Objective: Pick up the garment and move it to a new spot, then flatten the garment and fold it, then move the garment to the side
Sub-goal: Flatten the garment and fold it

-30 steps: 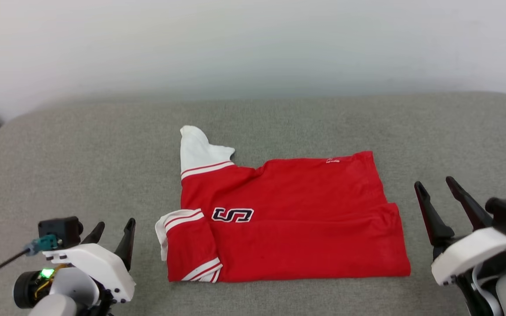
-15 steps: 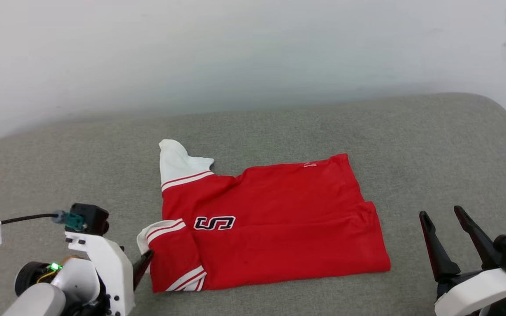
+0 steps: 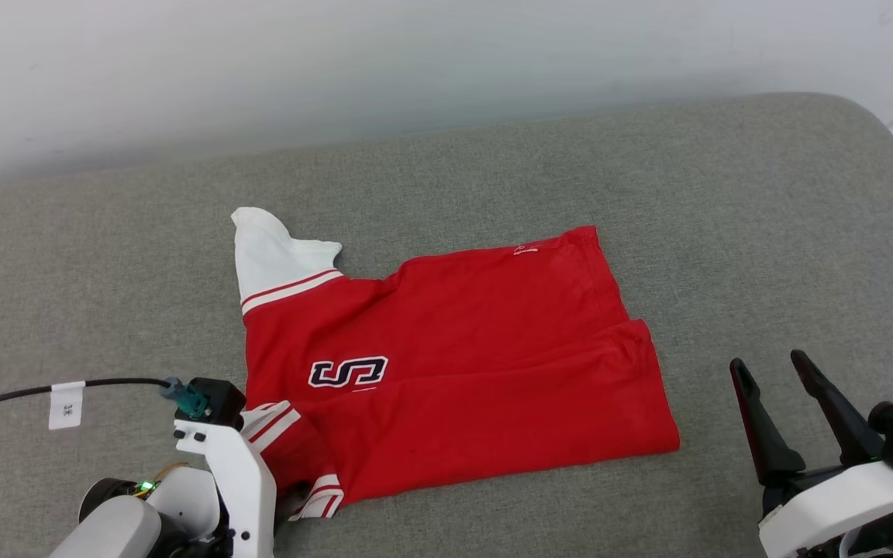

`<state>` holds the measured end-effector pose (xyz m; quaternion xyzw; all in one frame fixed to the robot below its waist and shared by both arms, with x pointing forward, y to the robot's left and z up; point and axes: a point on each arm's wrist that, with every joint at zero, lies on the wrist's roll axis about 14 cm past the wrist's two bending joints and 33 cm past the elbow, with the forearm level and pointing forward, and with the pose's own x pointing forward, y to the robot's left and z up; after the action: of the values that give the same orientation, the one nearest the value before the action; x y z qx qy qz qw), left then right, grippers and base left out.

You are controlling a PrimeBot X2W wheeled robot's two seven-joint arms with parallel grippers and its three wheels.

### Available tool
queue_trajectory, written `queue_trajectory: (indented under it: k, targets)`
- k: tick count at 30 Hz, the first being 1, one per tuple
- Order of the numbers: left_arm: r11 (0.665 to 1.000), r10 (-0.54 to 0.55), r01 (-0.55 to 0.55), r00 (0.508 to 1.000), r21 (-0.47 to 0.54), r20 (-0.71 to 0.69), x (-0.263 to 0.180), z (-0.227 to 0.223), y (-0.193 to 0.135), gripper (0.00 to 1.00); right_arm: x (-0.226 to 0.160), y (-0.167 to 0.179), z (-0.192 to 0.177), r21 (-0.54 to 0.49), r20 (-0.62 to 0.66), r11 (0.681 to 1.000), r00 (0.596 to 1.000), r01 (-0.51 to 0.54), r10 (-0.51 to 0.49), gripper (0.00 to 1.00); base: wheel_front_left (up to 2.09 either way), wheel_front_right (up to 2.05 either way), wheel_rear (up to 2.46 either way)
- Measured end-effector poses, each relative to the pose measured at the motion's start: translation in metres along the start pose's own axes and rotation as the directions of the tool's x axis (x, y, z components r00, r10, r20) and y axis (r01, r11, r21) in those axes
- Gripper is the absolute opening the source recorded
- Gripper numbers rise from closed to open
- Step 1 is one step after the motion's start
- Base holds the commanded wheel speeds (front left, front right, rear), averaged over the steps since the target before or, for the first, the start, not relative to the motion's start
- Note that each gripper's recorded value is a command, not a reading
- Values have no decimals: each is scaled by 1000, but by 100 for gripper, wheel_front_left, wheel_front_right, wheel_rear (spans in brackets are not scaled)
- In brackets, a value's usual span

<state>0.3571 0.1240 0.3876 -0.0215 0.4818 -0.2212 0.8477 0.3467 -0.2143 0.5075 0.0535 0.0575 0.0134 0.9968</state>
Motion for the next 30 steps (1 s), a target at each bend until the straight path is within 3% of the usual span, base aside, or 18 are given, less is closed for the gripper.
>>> queue_trajectory:
  k: [4,5,6,8,12,17,24,26,30]
  targets:
    - [999,-33,33,999,-1,-32,13,-2,-6,100,9,-3,-1,-2,-11,1000,1000,0,0,100,0,0,0]
    - [999,-42,42,998,-4,-36,15,-2,-7,95,11,-4,-1,1,-13,1000,1000,1,-1,100,0,0,0]
    - [999,-42,42,998,-7,-38,17,-3,-6,48,12,-5,-2,3,-20,1000,1000,2,-2,100,0,0,0]
    - [999,-52,51,998,-19,-38,19,-3,-7,0,13,-8,-4,11,-37,1000,999,7,-6,100,0,0,0]
    - [997,-70,69,997,-27,-33,20,-4,-11,0,16,-15,-6,40,-83,999,997,13,-9,100,0,0,0]
    - [997,-71,71,997,-32,0,15,1,-11,0,17,-26,-26,79,-255,997,967,13,8,100,0,0,0]
    - [997,-78,79,995,-20,57,1,11,-12,0,16,-19,-74,133,-586,991,804,-23,97,100,0,0,0]
    - [997,-75,75,995,-9,68,-2,16,-10,0,21,-11,-84,151,-643,988,755,-41,130,100,0,0,0]
    - [997,-80,80,992,8,96,-3,29,-10,0,38,7,-99,181,-697,981,694,-74,181,100,0,0,0]
